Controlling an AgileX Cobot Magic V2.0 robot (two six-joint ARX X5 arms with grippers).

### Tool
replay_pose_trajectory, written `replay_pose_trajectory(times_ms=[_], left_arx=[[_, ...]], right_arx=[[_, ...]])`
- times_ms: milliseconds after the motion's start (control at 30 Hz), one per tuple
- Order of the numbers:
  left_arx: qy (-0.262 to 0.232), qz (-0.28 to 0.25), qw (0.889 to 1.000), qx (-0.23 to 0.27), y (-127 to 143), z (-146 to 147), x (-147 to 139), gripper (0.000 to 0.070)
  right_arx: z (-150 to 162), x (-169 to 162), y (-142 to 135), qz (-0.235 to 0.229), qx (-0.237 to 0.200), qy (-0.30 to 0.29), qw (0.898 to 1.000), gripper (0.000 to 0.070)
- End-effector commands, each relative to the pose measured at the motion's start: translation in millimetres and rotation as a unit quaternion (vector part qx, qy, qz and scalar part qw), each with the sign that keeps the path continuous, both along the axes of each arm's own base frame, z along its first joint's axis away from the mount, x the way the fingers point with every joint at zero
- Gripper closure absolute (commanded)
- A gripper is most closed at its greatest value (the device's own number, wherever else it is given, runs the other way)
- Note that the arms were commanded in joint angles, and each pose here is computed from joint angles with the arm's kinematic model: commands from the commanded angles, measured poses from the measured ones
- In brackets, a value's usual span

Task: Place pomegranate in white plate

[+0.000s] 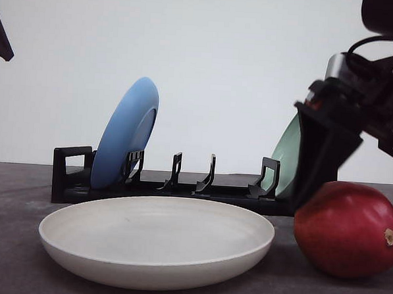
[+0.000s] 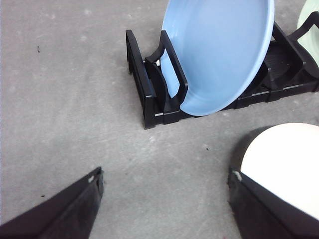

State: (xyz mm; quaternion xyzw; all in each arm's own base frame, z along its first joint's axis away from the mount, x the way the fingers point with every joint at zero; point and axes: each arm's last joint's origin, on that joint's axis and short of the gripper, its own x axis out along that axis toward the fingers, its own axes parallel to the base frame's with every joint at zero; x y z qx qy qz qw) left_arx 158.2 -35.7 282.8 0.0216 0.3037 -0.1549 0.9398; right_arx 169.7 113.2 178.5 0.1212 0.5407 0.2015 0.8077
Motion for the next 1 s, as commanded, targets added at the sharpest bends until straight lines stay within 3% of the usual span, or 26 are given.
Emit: replay_pose_trajectory(times_ms=[0,300,500,700,967], left_arx=[[-0.005,-0.009,1.0,0.006,-1,1,1,0.0227],[-0.004,-0.009,1.0,0.006,-1,1,1,0.0228],[-0.005,-0.009,1.0,0.006,-1,1,1,0.0228],[-0.004,-0.008,1.0,0.005,-1,1,1,0.0228],[-0.004,-0.008,1.0,0.005,-1,1,1,0.0228]], right_arx=[[3,2,4,-0.001,0.002,-0.001,1.0,0.0177],[12,0,3,0.004,-0.026,0.032,0.999,0.0198],[46,4,8,0.059,-0.068,0.027,0.996,0.0197],[69,14,37,0.137,-0.092,0.014,0.986,0.0197],[57,33,98,0.212,-0.09,-0.03,0.973,0.0197]])
